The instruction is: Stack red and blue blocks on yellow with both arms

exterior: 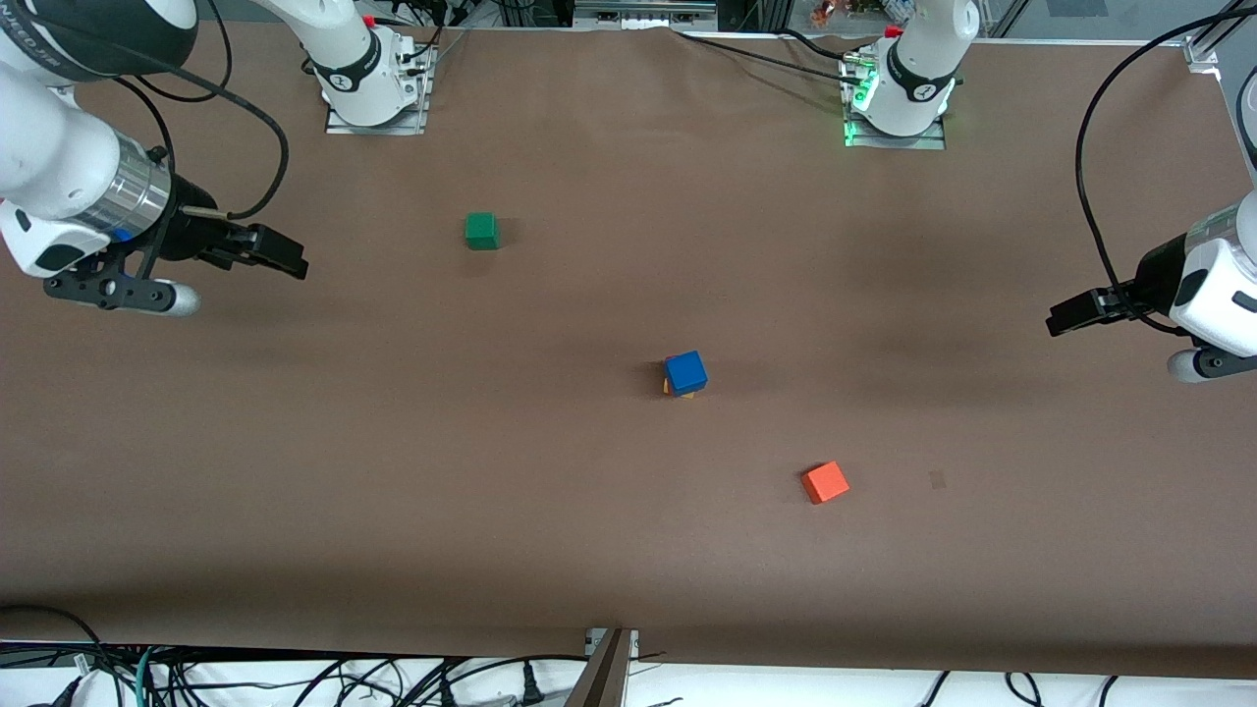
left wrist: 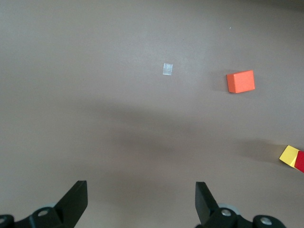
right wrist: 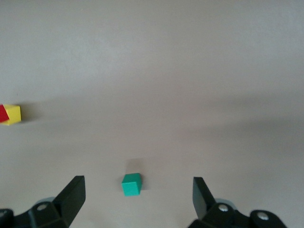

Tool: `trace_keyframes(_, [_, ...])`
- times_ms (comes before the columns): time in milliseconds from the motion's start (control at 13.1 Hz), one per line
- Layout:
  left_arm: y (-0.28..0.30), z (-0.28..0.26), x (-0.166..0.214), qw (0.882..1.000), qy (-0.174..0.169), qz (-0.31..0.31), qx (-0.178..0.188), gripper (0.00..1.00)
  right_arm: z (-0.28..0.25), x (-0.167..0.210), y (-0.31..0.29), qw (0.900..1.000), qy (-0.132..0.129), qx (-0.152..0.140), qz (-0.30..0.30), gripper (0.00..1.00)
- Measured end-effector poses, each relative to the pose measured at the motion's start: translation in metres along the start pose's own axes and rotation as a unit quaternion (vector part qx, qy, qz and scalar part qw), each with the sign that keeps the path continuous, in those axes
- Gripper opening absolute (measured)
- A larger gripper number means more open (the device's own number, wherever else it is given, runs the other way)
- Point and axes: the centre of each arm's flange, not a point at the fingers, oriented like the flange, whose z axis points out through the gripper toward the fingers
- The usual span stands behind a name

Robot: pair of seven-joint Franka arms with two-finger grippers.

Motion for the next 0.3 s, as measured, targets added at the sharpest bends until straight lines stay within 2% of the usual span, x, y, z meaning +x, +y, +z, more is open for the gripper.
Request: trace_keyframes(305, [0.0, 0.0, 0.0, 1.0, 0.0, 0.0, 0.0, 1.0, 0.0067, 0.007, 0.0049, 0.999, 0.006, -0.013, -0.037, 1.0])
